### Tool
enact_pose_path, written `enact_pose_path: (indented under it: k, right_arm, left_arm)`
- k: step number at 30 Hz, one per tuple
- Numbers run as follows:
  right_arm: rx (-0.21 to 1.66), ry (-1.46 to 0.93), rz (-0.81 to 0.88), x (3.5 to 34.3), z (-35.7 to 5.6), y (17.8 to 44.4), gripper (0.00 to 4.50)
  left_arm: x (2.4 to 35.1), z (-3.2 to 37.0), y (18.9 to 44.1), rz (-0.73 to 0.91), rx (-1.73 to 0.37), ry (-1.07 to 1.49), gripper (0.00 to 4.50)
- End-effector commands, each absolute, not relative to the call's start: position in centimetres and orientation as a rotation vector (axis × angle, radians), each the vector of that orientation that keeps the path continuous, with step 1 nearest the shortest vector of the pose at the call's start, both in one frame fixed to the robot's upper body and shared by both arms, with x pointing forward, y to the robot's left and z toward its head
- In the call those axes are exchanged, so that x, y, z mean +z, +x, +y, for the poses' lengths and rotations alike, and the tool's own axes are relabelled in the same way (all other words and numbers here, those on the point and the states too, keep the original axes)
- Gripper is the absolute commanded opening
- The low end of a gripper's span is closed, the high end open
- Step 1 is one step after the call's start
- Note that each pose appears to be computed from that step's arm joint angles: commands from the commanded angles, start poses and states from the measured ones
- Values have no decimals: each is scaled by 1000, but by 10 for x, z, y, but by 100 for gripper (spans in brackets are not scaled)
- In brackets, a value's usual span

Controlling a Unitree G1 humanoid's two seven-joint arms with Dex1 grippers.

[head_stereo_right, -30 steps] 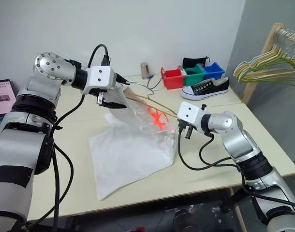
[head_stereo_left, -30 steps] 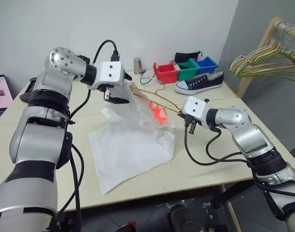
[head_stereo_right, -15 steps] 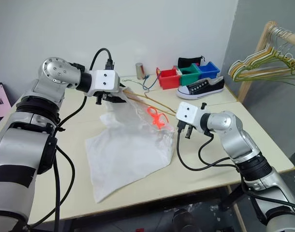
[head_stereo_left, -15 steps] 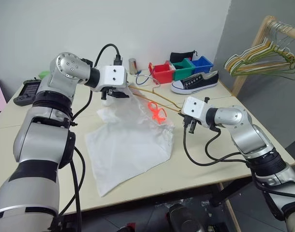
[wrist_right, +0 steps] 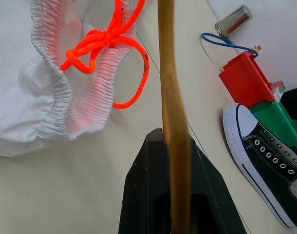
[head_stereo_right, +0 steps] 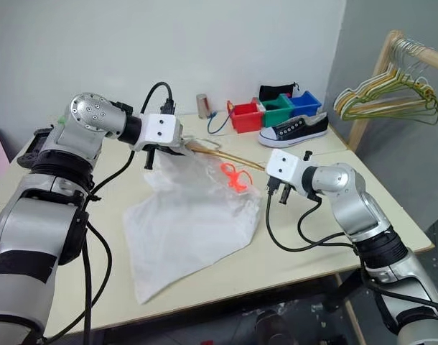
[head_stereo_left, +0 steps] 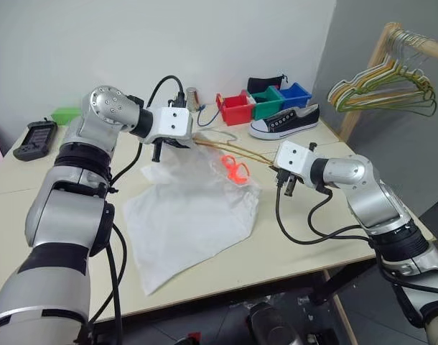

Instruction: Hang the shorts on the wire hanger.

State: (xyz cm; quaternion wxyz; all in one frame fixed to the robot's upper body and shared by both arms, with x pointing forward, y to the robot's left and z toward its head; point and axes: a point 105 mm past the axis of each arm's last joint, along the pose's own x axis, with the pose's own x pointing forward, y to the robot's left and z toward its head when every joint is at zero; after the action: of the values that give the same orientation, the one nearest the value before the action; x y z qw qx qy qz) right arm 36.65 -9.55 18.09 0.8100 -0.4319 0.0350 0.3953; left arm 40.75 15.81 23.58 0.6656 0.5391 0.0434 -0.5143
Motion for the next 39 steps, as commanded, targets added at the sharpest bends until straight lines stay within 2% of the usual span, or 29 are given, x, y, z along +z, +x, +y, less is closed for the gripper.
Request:
enact_pose_path:
  k: [1, 6, 12, 18, 21, 22, 23, 26, 29, 32, 35, 39]
  right_arm:
    - [882, -942, -36, 205, -79, 359, 0]
    - [908, -959, -18, 205, -83, 358, 0]
    - [976, -972, 26, 206, -89, 349, 135]
    - [960, -966, 69, 226, -111, 350, 268]
    - [942, -907, 88, 243, -122, 351, 330]
    - [940, -892, 88, 246, -123, 351, 363]
    - [935, -858, 92, 249, -125, 352, 371]
    - [898, -716, 127, 249, -133, 357, 449]
    - [880, -571, 228, 225, -146, 361, 449]
    - [905, -430, 376, 182, -152, 357, 449]
    - [957, -273, 479, 154, -133, 351, 449]
    - [1026, -109, 561, 139, -106, 344, 449]
  left_arm:
    - [250, 147, 403, -14, -1157, 1172, 3]
    - [242, 156, 393, 5, -1137, 1117, 3]
    - [226, 163, 372, 29, -1084, 983, 0]
    - [202, 169, 346, 96, -999, 851, 0]
    - [192, 170, 337, 120, -937, 782, 0]
    - [190, 170, 334, 126, -928, 769, 0]
    - [188, 168, 330, 128, -919, 752, 0]
    - [186, 165, 321, 130, -872, 681, 0]
    - [186, 166, 316, 135, -819, 626, 0]
    - [183, 166, 306, 152, -804, 588, 0]
    - [184, 168, 301, 162, -801, 563, 0]
    - [186, 171, 301, 166, -779, 562, 0]
